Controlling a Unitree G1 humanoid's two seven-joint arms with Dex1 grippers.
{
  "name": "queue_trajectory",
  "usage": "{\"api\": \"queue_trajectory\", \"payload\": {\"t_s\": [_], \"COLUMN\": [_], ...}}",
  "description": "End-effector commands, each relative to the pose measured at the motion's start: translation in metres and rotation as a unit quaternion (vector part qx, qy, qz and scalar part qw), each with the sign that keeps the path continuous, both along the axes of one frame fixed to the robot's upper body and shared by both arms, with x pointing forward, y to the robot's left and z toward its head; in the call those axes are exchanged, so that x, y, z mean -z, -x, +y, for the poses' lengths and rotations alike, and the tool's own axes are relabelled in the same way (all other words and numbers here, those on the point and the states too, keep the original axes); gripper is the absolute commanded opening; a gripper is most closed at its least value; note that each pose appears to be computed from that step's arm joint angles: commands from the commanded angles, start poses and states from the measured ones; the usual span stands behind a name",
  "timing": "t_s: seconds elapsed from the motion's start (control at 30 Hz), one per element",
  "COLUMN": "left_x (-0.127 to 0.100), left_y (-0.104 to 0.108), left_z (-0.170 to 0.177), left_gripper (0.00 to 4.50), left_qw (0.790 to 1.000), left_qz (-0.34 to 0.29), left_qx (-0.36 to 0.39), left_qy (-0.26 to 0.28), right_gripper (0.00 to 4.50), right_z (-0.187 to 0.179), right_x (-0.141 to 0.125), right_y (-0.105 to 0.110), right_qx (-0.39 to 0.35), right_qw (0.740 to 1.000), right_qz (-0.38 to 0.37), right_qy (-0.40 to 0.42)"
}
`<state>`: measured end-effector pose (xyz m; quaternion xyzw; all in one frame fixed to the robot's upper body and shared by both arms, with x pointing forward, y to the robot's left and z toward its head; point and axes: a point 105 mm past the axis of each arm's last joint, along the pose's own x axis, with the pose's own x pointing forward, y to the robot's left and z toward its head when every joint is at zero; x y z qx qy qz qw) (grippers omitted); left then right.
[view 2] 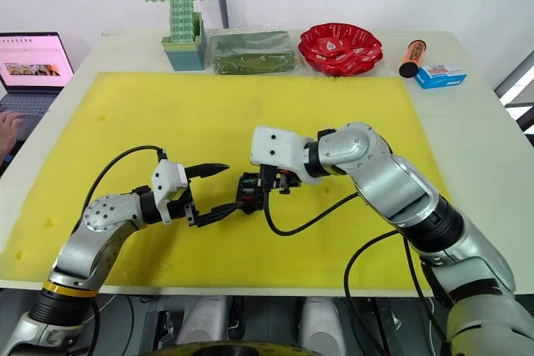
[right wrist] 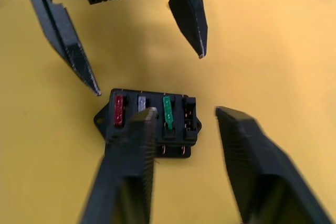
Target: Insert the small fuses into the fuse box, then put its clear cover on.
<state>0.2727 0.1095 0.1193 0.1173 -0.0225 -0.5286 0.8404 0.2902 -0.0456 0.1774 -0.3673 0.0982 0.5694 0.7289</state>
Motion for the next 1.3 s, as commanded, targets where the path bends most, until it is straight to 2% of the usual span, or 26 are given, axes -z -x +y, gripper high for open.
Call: {"api": "queue_trajectory", "payload": {"t_s": [0.03,0.43,0.9,1.07,1.3], "left_x": [-0.013,-0.014,-0.015,-0.015,-0.015], "left_y": [0.003,0.004,0.004,0.003,0.002], "left_z": [-0.003,-0.005,-0.005,-0.005,-0.002], "left_gripper": [4.5,4.5,4.5,4.5,4.5], "left_qw": [1.0,0.999,1.0,1.0,1.0], "left_qz": [-0.026,-0.027,-0.027,-0.027,-0.028], "left_qx": [0.008,0.01,0.01,0.009,0.006], "left_qy": [0.008,0.013,0.013,0.013,0.01], "right_gripper": [1.46,1.46,1.46,0.05,0.05], "right_z": [0.005,0.01,0.009,0.007,0.006], "right_x": [-0.008,0.011,0.019,0.019,0.019], "right_y": [0.003,0.002,-0.003,-0.006,-0.004], "right_qx": [-0.01,-0.001,0.015,0.017,0.006], "right_qw": [1.0,1.0,1.0,1.0,1.0], "right_qz": [-0.017,-0.013,-0.007,-0.011,-0.008], "right_qy": [-0.007,0.008,0.005,0.005,0.005]}}
